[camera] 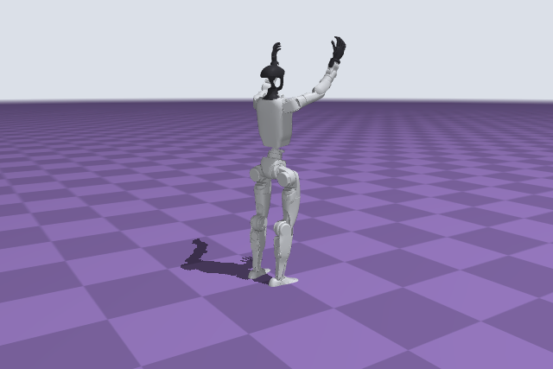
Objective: Upper body actions
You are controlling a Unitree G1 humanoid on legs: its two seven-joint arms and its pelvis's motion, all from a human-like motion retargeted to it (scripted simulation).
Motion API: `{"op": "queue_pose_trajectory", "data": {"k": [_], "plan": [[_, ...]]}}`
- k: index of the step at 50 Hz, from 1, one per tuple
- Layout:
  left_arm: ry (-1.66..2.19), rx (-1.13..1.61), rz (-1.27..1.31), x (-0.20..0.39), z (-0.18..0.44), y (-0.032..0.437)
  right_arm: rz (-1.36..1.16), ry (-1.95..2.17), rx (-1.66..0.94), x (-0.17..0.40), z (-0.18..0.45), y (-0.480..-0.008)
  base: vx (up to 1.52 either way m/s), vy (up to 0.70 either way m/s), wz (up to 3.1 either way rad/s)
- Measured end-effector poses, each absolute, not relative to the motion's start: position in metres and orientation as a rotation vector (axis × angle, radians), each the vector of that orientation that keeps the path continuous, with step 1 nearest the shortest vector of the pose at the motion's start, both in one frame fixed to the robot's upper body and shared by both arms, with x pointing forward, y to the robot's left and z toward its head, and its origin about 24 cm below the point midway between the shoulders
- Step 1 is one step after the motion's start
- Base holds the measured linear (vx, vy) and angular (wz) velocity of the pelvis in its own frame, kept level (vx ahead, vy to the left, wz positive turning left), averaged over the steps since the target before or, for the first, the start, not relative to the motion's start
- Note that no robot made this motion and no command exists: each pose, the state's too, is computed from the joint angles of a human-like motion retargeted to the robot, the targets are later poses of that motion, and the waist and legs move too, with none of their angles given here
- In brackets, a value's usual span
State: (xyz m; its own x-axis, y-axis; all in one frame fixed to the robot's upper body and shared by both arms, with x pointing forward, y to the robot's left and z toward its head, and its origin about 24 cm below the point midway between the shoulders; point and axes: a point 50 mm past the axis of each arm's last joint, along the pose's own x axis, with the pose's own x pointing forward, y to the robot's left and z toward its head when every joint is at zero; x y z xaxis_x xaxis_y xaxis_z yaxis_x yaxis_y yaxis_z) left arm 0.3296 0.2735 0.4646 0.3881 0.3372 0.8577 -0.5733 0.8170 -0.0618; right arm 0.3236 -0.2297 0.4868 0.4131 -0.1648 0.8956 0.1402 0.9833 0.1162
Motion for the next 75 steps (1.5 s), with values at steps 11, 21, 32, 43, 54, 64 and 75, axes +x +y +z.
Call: {"op": "queue_pose_trajectory", "data": {"k": [11, 21, 32, 43, 54, 64, 75], "plan": [[-0.889, 0.476, 0.544, 0.338, 0.376, 0.304, -0.056, -1.091, -0.182, 0.345, 0.394, -0.184, 0.0, 0.02, 0.0], [-0.564, 0.516, 0.636, 0.29, 0.189, 0.352, 0.148, -0.77, -0.191, 0.34, 0.207, -0.17, -0.01, 0.0, 0.01], [0.422, 0.098, 0.716, 0.166, -0.088, 0.298, 0.252, 0.48, -0.131, 0.218, -0.094, -0.165, -0.01, 0.0, 0.0], [1.391, 0.019, 0.556, -0.008, -0.171, 0.227, 0.122, 1.344, -0.256, 0.05, -0.172, -0.205, -0.01, -0.02, -0.06], [1.707, -0.292, 0.129, -0.058, -0.176, 0.168, 0.354, 1.649, -0.326, -0.033, -0.175, -0.194, 0.01, 0.0, 0.12], [1.782, 0.018, -0.141, -0.054, -0.175, 0.187, 0.45, 1.611, -0.465, -0.012, -0.177, -0.193, 0.0, 0.0, 0.53], [1.794, -0.09, -0.112, -0.058, -0.174, 0.179, 0.553, 1.614, -0.564, -0.013, -0.177, -0.194, 0.0, 0.0, 0.07]]}}
